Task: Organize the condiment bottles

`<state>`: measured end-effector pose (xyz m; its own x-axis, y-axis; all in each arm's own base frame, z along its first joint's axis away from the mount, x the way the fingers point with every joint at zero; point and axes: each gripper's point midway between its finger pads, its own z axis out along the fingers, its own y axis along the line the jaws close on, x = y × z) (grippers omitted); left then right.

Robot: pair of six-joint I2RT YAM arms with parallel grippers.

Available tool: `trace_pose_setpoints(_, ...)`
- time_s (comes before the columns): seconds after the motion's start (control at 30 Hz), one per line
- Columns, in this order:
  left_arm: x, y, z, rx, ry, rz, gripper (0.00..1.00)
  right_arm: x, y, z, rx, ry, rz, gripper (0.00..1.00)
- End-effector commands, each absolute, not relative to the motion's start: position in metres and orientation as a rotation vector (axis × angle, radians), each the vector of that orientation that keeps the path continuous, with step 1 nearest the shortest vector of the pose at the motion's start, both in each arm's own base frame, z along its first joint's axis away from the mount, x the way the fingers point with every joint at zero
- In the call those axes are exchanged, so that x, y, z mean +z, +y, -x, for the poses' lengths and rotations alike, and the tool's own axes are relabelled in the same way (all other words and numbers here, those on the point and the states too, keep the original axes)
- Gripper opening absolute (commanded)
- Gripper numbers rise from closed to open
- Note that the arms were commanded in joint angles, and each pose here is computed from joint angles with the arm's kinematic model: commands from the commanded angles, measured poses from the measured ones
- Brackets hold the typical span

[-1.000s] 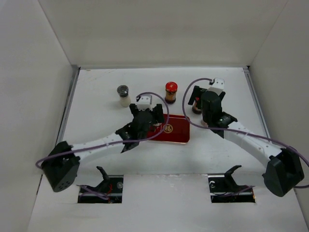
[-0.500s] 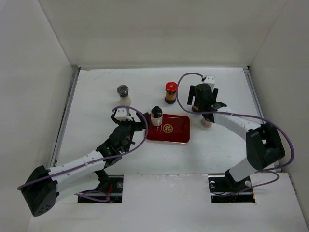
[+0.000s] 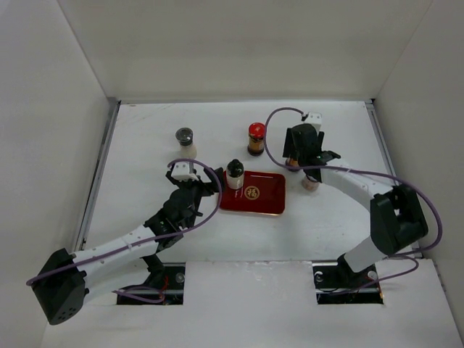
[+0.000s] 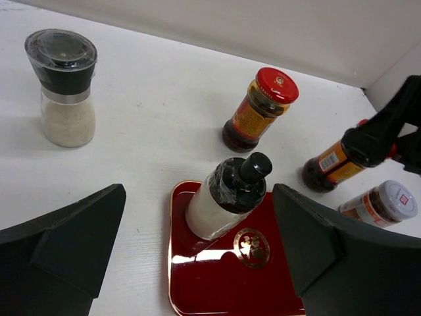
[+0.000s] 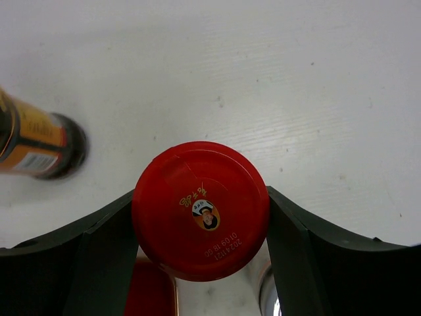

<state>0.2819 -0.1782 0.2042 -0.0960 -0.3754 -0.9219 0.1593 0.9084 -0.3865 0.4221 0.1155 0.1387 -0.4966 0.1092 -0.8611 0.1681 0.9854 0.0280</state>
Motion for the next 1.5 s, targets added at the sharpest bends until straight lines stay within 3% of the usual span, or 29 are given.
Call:
trace_pose_setpoints(0.0, 0.217, -0.173, -0.283, -0.488, 1.553, 0.211, 0.96, 0.227, 0.147, -0.406, 0.087, 1.875, -0.188, 0.53)
trace_pose_setpoints(0.27, 0.213, -0.172, -0.286, -0.477, 1.561, 0.219, 0.96, 0.222, 0.228, -0.352, 0.290, 1.855, -0.030, 0.53)
trace_pose_setpoints(0.6, 0.211, -0.159, -0.289, -0.456, 1.548, 0.249, 0.96, 0.204, 0.277, -0.359, 0.322, 1.866, 0.045, 0.54)
trace_pose_setpoints(0.7, 0.211, -0.159, -0.289, -0.458, 1.547, 0.251, 0.96, 0.195, 0.280, -0.362, 0.297, 1.870, 0.047, 0.62)
trace_pose_setpoints(0.8, 0.211, -0.161, -0.288, -0.460, 1.552, 0.245, 0.96, 0.191, 0.282, -0.361, 0.293, 1.870, 0.054, 0.84)
trace_pose_setpoints(0.97, 0.210, -0.163, -0.289, -0.461, 1.556, 0.239, 0.96, 0.224, 0.277, -0.354, 0.342, 1.816, 0.043, 1.00)
trace_pose_setpoints(1.17, 0.212, -0.164, -0.287, -0.471, 1.548, 0.240, 0.96, 0.258, 0.241, -0.374, 0.356, 1.767, -0.019, 1.00)
trace_pose_setpoints(1.47, 0.209, -0.164, -0.289, -0.464, 1.557, 0.239, 0.96, 0.219, 0.258, -0.448, 0.225, 1.911, 0.108, 1.00)
